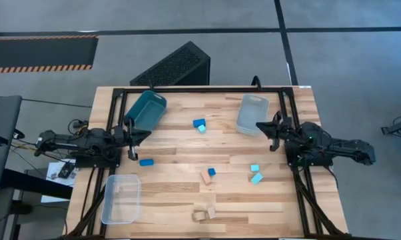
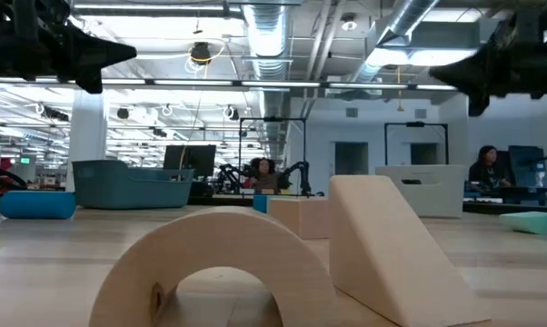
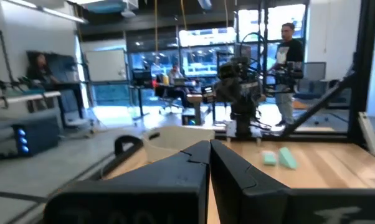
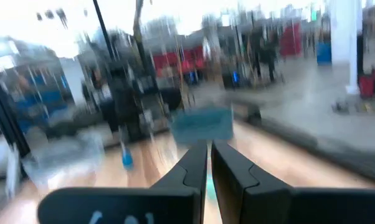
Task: Sort & place blocks by color
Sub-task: Put the top right blue block into the blue bin
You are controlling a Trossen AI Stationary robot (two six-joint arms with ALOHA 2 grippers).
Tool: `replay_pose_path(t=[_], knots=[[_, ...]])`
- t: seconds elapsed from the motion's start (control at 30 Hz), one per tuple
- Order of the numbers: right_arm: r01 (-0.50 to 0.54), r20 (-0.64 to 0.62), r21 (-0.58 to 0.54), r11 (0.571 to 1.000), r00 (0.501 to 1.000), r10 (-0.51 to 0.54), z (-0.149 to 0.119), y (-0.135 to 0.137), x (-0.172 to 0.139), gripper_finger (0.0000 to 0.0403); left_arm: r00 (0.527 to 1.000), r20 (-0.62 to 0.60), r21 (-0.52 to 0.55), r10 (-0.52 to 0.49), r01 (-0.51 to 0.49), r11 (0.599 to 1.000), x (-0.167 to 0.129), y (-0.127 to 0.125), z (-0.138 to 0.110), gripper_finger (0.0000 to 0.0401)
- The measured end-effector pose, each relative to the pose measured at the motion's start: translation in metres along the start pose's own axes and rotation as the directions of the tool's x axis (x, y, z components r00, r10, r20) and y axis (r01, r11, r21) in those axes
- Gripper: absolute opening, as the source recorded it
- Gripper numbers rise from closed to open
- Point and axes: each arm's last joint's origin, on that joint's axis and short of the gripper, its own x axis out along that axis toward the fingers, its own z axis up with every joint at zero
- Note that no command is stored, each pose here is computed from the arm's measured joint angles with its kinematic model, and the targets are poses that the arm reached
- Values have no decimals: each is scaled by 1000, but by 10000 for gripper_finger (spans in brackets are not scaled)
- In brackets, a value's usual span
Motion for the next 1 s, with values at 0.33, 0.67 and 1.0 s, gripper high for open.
replay_pose_path(t=[0.33, 0.67, 1.0], knots=[[-21, 111, -28, 999, 994, 24, 11, 2, -1, 49, 988, -146, -50, 41, -48, 998, 13, -4, -14, 0], [46, 111, -57, 997, 993, -39, 11, 1, -1, 49, 965, -87, 89, 247, -240, 967, 35, 6, -14, 67], [116, 148, -53, 992, 983, -107, 15, -1, 2, 52, 961, -168, 125, 221, -201, 971, 79, 33, -3, 158]])
